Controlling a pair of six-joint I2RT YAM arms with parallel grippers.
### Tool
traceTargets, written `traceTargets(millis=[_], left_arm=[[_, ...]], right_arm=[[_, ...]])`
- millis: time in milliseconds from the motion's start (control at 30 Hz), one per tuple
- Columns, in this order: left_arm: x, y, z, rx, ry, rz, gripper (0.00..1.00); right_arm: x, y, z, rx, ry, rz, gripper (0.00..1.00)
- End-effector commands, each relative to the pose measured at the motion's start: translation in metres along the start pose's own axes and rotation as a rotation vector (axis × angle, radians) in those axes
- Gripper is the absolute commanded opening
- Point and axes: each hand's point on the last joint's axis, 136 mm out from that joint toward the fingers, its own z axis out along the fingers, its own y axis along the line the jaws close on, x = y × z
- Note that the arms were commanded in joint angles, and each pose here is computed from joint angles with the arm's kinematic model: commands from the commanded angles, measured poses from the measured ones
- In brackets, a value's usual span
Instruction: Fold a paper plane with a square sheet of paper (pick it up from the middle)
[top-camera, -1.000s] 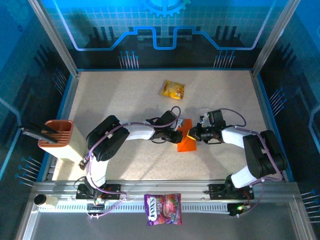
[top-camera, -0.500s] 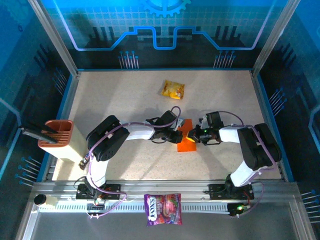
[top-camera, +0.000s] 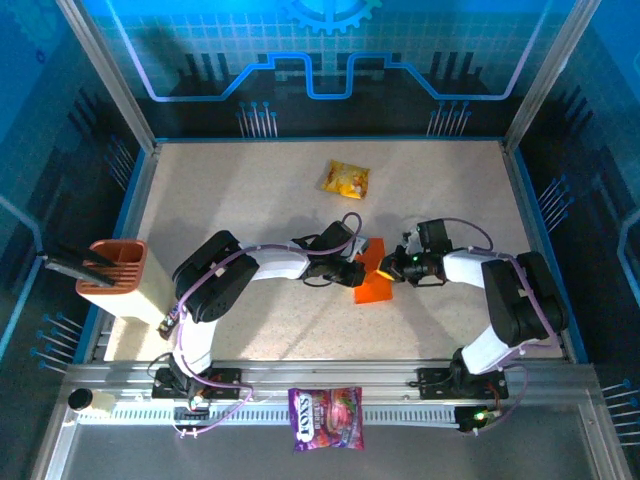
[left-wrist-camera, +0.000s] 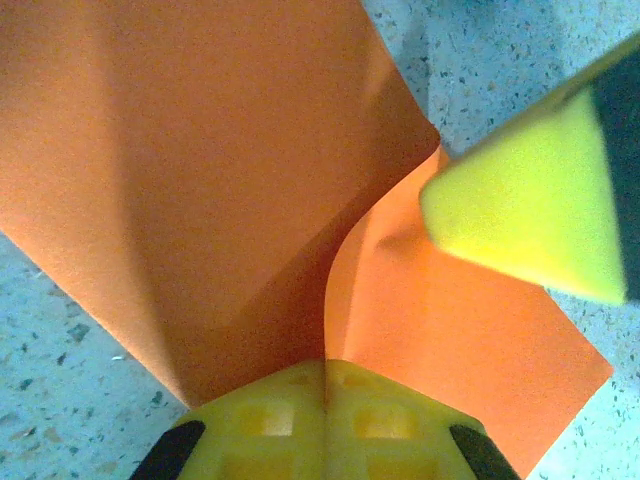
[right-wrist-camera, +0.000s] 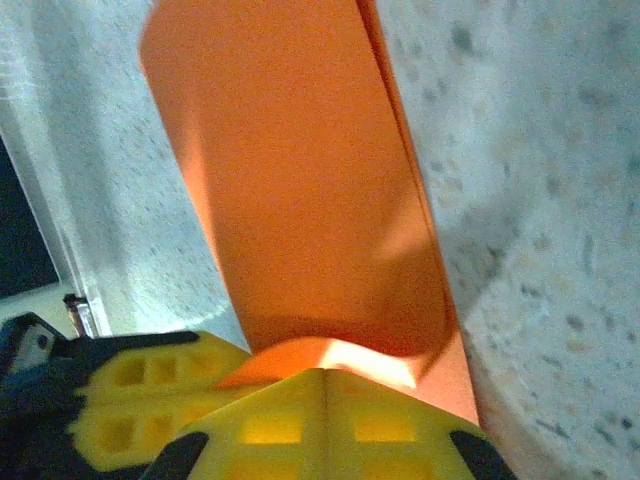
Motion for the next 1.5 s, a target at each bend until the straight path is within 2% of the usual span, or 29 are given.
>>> traceTargets(millis=[0, 167, 267, 533, 700, 867, 1067, 1300, 1467], left_arm=[[0.026, 0.023, 0.005, -0.065, 0.097, -0.033, 0.02], [0.027, 0.023, 0.005, -0.069, 0.107, -0.035, 0.02], [0.029, 0.025, 0.005, -0.075, 0.114, -0.034, 0.02], [0.031, 0.026, 0.005, -0.075, 0.119, -0.037, 0.02], [0.032, 0.026, 0.005, -0.075, 0.121, -0.04, 0.02], [0.031, 0.027, 0.005, -0.076, 0.117, -0.039, 0.02], [0.03, 0.026, 0.005, -0.073, 0.116, -0.038, 0.02], [0.027, 0.023, 0.006, -0.065, 0.11, -0.033, 0.02], [0.023, 0.022, 0.005, -0.064, 0.107, -0.029, 0.02]], right_arm=[[-0.007, -0.002, -0.001, 0.011, 0.0, -0.006, 0.0], [0.003, -0.047, 0.007, 0.138, 0.009, 0.069, 0.0], [-0.001, -0.053, 0.001, 0.157, -0.007, 0.078, 0.0], [-0.028, -0.042, -0.021, 0.12, -0.066, 0.086, 0.0], [-0.032, -0.018, -0.031, 0.063, -0.1, 0.027, 0.0], [-0.016, 0.014, -0.018, 0.009, -0.043, -0.049, 0.0], [0.006, 0.017, 0.008, 0.019, 0.015, -0.046, 0.0], [0.023, -0.016, 0.023, 0.083, 0.066, -0.022, 0.0], [0.031, -0.039, 0.02, 0.179, 0.08, -0.009, 0.0]])
